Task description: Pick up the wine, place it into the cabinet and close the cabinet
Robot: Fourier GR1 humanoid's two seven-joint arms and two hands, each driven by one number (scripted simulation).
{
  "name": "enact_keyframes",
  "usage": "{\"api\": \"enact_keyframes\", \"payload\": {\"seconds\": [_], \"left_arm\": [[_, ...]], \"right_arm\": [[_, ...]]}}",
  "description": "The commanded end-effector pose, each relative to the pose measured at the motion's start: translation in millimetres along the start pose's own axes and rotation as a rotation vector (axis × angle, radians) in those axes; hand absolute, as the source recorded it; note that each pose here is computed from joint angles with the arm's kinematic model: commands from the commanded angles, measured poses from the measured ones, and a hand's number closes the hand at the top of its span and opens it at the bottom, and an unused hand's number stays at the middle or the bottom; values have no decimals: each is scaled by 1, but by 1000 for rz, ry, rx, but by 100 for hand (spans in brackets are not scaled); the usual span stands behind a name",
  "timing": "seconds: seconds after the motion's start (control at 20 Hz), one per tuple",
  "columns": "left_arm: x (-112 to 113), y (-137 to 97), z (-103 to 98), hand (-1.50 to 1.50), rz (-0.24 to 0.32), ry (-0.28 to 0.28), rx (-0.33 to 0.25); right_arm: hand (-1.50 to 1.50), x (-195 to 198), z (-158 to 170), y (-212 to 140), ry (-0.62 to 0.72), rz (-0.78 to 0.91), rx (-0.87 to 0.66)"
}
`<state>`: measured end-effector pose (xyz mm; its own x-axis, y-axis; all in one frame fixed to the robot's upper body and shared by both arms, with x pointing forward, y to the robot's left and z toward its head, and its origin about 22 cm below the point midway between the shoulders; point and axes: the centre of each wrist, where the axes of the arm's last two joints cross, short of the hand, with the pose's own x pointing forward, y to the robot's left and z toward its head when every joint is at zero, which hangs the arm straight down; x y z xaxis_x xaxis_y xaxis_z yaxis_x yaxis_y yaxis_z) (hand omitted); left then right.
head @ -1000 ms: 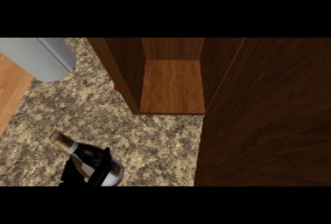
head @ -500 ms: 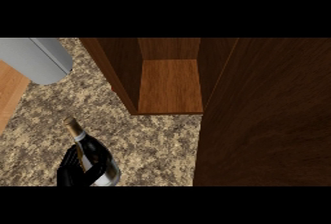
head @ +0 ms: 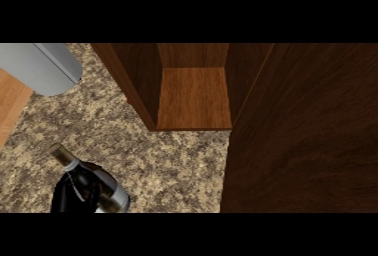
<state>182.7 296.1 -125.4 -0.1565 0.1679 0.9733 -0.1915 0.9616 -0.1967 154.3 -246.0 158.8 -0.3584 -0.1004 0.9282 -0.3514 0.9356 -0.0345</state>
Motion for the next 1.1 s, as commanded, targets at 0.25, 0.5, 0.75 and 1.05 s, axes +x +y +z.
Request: {"api": "enact_keyframes", "payload": {"seconds": [0.25,0.5,0.75,1.05], "left_arm": [[12,-38,-9,150,44,-35,-114],[29,-57,3,150,71,-23,-149],[62,-84,-17,150,60,-26,-151],[82,-105,5,150,28,-72,-171]], "right_arm": [[-150,38,11,7,-11,-15,12],[-150,21,16,2,-8,-19,13],[-150,18,8,21,-28,-24,-16],[-150,17,13,16,-21,-20,-14]]}}
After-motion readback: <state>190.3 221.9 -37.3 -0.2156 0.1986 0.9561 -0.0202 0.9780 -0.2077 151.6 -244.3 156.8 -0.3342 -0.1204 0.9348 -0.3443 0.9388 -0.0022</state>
